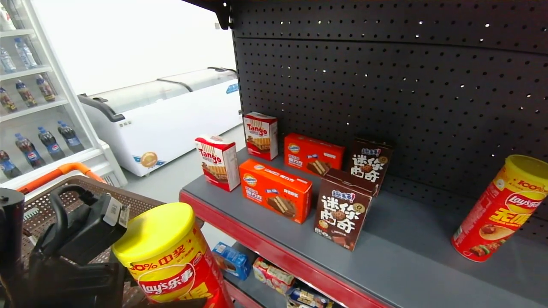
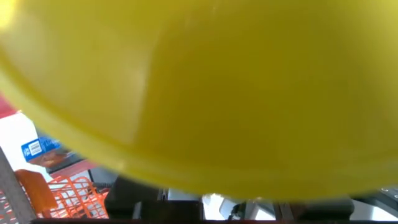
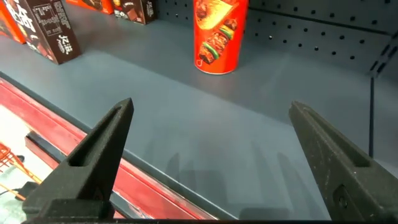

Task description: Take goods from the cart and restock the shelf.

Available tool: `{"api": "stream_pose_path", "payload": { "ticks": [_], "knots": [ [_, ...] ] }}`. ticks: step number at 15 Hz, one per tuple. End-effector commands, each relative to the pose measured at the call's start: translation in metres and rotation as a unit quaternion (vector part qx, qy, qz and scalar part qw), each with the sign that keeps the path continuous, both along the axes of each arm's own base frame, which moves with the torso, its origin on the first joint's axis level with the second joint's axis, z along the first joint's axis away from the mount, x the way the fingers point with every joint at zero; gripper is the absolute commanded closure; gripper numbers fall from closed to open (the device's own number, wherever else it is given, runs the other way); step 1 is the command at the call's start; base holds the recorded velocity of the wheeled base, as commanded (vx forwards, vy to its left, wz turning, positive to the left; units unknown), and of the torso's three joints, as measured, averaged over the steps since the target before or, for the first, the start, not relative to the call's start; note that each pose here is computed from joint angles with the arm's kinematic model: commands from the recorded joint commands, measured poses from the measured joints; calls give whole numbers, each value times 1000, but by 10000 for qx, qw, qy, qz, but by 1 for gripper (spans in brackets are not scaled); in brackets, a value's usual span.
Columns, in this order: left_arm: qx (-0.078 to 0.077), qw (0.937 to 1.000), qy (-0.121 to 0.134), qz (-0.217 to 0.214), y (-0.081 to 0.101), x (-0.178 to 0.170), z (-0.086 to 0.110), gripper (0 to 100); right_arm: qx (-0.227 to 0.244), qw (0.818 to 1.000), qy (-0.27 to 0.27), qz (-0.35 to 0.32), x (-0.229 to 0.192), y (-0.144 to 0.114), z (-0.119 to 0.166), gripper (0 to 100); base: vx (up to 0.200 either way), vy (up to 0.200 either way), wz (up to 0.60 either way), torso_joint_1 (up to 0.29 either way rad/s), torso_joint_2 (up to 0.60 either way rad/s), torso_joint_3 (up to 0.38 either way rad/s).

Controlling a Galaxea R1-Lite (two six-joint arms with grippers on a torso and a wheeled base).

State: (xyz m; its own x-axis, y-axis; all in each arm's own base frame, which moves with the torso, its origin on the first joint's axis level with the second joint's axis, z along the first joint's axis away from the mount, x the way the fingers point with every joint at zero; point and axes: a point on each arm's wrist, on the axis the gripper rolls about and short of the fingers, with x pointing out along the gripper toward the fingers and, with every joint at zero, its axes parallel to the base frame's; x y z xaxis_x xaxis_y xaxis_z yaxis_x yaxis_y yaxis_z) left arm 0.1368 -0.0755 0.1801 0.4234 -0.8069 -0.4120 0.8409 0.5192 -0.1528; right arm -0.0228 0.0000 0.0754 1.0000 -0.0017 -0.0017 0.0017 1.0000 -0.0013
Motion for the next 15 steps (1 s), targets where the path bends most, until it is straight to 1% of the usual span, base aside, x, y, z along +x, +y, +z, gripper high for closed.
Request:
{"api": "stream_pose_path", "payload": {
  "ticks": [1,7,14,15],
  "knots": [
    [1,10000,12,1,0,0,0,100,-1,10000,-1,1,0,0,0,0,0,0,-600,-2,2,-2],
    [58,9999,125,13,2,-3,-8,100,-1,10000,-1,1,0,0,0,0,0,0,-600,2,2,2],
    [55,9999,118,13,2,-3,-8,100,-1,10000,-1,1,0,0,0,0,0,0,-600,0,4,2],
    [55,9999,118,13,2,-3,-8,100,-1,10000,-1,1,0,0,0,0,0,0,0,0,0,0]
  ]
}}
